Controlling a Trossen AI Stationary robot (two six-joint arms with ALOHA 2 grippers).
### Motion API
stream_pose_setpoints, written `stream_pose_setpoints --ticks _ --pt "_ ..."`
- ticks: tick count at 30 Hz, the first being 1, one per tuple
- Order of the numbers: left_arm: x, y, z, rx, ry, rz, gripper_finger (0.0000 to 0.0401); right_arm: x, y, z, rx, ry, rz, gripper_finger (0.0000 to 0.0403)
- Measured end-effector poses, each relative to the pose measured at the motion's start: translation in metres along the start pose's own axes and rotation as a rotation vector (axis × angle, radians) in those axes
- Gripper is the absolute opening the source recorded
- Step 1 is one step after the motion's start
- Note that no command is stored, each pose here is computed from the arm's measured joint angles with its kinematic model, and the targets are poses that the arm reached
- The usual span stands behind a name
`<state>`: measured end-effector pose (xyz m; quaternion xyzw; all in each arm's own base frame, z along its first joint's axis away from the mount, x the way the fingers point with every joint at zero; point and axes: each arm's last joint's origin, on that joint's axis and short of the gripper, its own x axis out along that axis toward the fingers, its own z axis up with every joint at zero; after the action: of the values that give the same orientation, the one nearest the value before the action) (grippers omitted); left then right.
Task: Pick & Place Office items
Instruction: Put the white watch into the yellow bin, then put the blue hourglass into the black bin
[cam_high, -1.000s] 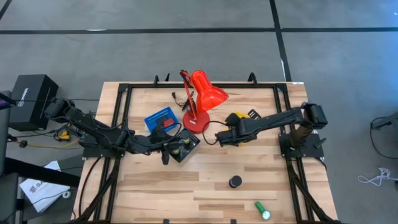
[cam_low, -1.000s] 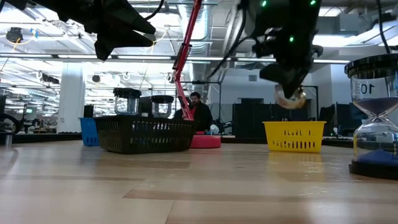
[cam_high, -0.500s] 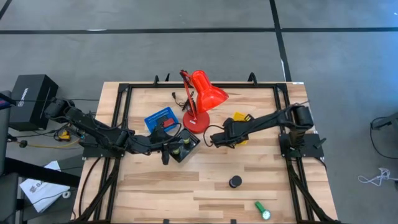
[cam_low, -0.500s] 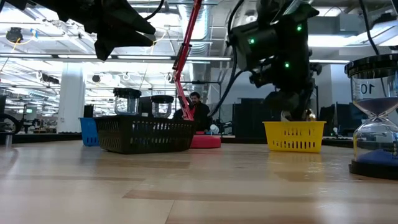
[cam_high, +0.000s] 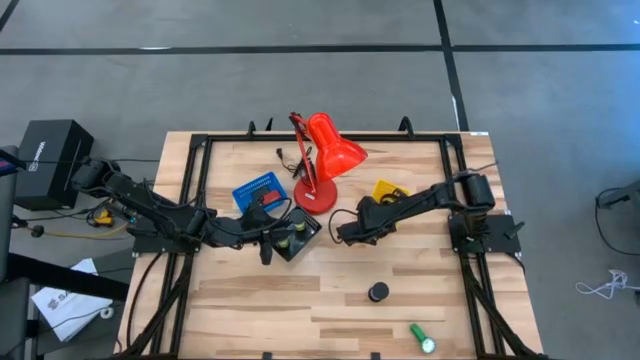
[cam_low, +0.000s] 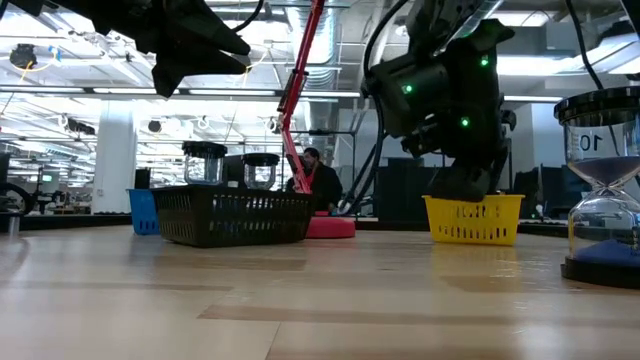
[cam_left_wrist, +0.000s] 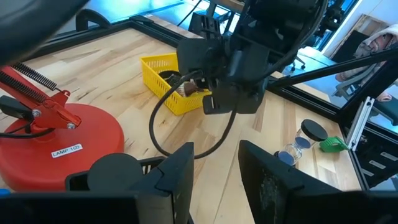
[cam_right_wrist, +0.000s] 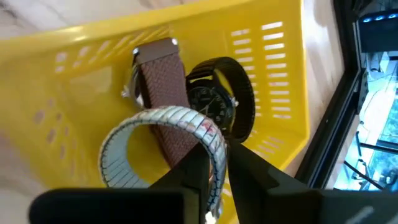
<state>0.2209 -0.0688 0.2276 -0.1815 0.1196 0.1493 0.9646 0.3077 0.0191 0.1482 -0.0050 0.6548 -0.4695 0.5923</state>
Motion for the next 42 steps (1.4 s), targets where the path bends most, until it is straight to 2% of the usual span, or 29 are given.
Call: stream_pose_setpoints --ticks 14,22,28,42 --pt "0.0 0.0 0.0 -0.003 -0.004 -0.002 0.0121 -0.003 -0.005 -0.001 -0.049 0.012 -0.004 0.0132" --pt "0.0 0.0 0.0 -0.003 -0.003 -0.002 0.0118 -0.029 -0.019 0.008 -0.081 0.044 -0.049 0.0161" --pt "0.0 0.0 0.0 -0.003 -0.003 -0.002 0.0116 -0.038 -0.021 0.012 -0.073 0.033 -0.031 0.0152" --pt "0.0 0.0 0.0 -0.002 -0.001 -0.006 0.0117 -0.046 -0.015 0.002 -0.112 0.028 -0.023 0.008"
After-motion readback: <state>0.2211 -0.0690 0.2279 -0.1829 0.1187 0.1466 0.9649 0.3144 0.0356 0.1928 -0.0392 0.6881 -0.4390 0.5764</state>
